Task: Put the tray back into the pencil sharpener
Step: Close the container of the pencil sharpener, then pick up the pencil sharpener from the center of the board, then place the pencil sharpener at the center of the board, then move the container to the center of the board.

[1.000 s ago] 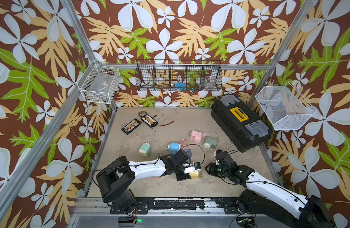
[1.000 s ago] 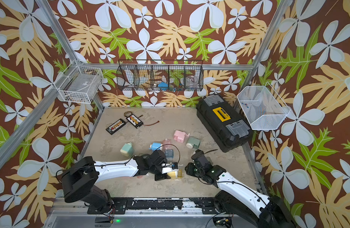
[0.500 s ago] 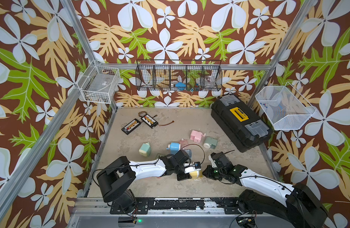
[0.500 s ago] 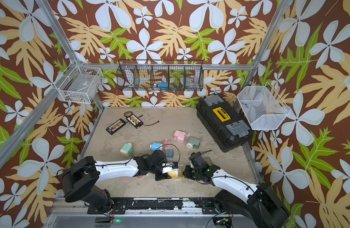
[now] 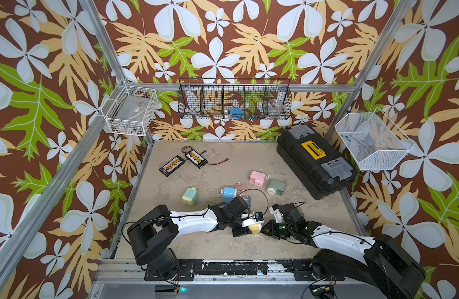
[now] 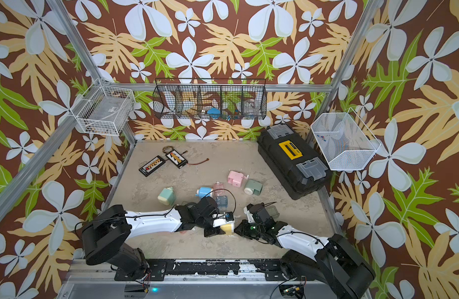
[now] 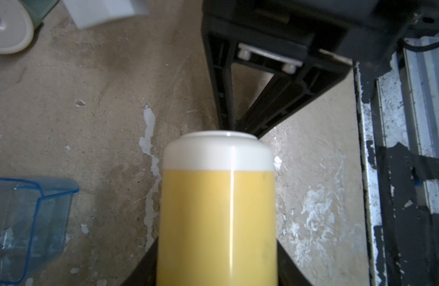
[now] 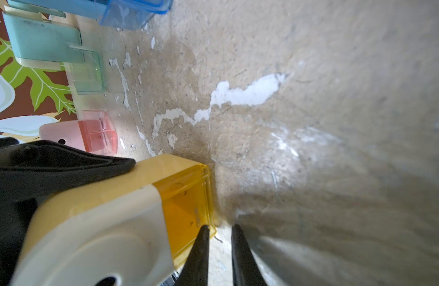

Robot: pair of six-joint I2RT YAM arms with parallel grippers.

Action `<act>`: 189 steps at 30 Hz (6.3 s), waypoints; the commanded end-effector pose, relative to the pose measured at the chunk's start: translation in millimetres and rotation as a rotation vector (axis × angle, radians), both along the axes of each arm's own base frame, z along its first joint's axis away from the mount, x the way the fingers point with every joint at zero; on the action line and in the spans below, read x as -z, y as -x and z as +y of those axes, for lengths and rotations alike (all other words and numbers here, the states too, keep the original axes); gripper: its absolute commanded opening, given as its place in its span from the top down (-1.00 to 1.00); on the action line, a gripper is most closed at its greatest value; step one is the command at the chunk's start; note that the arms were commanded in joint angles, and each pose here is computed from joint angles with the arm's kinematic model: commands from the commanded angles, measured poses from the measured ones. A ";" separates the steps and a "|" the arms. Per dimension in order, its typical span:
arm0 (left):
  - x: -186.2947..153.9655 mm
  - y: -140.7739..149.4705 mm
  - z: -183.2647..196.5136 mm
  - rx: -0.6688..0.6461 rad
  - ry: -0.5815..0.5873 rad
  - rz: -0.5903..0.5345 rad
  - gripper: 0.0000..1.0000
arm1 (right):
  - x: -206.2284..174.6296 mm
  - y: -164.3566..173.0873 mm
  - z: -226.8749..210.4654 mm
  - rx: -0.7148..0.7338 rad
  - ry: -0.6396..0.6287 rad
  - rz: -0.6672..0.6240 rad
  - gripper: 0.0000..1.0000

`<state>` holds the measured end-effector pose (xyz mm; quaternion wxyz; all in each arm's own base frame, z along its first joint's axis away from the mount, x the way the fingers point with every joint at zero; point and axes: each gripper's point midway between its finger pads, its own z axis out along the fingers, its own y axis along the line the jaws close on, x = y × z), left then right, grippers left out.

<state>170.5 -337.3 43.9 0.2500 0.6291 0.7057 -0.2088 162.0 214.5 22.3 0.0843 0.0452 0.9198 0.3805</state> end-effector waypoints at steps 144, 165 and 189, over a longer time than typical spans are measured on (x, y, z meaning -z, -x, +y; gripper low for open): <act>-202.9 -119.4 219.1 -1.263 0.690 -0.091 -0.57 | -15.8 -153.2 30.5 -0.020 0.636 -0.212 0.57; -207.3 -122.8 204.5 -1.162 0.677 -0.106 -0.55 | -29.5 -114.0 -2.2 -0.027 0.717 -0.232 0.97; -166.9 -114.0 136.2 -0.529 0.379 -0.149 -0.45 | -14.8 -39.9 -33.9 -0.041 0.724 -0.154 0.61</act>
